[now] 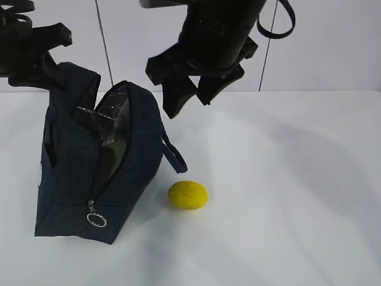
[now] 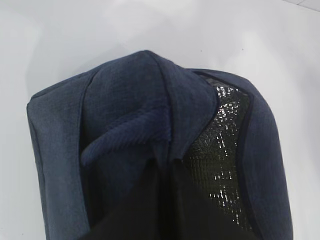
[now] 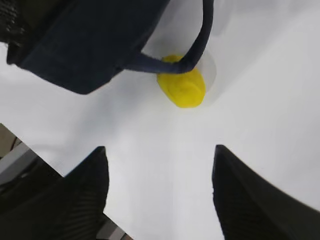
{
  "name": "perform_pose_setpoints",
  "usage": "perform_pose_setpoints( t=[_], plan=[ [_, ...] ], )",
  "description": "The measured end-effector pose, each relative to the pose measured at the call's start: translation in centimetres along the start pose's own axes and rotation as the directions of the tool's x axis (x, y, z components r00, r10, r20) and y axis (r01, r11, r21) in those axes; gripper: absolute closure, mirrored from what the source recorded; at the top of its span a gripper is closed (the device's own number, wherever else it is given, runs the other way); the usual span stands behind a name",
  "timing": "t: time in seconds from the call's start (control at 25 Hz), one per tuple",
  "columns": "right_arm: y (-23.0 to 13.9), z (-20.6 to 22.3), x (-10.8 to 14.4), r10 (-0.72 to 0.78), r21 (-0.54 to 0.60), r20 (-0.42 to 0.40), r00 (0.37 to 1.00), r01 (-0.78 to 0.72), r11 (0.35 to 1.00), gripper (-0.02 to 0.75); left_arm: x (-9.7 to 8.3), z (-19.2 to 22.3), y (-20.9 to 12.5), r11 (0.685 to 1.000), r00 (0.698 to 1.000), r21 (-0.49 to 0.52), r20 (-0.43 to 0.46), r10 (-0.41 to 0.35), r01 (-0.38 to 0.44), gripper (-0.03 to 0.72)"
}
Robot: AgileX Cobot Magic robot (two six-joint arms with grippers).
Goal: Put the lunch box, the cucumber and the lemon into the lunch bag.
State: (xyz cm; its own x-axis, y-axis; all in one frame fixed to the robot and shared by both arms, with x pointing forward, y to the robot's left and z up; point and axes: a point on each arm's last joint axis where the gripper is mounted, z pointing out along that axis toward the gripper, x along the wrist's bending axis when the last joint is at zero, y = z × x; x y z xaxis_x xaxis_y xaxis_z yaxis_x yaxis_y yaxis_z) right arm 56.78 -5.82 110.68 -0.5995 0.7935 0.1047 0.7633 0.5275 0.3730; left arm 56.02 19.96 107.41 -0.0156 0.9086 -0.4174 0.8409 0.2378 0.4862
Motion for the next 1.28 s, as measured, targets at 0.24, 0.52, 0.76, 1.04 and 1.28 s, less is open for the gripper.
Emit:
perform_pose_setpoints(
  t=[0.24, 0.52, 0.76, 1.04, 1.28],
  plan=[
    [-3.3, 1.3, -0.2, -0.085, 0.098, -0.008, 0.996, 0.085, 0.992, 0.244, 0.0, 0.0, 0.0, 1.000, 1.000, 0.000, -0.001, 0.003, -0.003, 0.692],
    [-6.0, 4.4, -0.2, -0.268, 0.015, -0.036, 0.963, 0.269, 0.963, 0.244, 0.0, 0.0, 0.0, 1.000, 1.000, 0.000, -0.001, 0.007, -0.007, 0.692],
    [-7.8, 7.1, -0.4, -0.413, -0.016, -0.048, 0.909, 0.413, 0.911, 0.244, 0.0, 0.0, 0.0, 1.000, 1.000, -0.001, -0.003, 0.024, -0.024, 0.692],
    [-8.7, 9.2, -0.8, -0.513, -0.093, 0.026, 0.858, 0.513, 0.853, 0.244, 0.0, 0.0, 0.0, 0.999, 0.999, -0.001, -0.003, 0.034, -0.034, 0.692],
    [-8.9, 12.0, -1.3, -0.527, -0.091, 0.048, 0.848, 0.529, 0.844, 0.244, 0.0, 0.0, 0.1, 0.999, 0.999, -0.007, -0.002, 0.048, -0.048, 0.692]
  ],
)
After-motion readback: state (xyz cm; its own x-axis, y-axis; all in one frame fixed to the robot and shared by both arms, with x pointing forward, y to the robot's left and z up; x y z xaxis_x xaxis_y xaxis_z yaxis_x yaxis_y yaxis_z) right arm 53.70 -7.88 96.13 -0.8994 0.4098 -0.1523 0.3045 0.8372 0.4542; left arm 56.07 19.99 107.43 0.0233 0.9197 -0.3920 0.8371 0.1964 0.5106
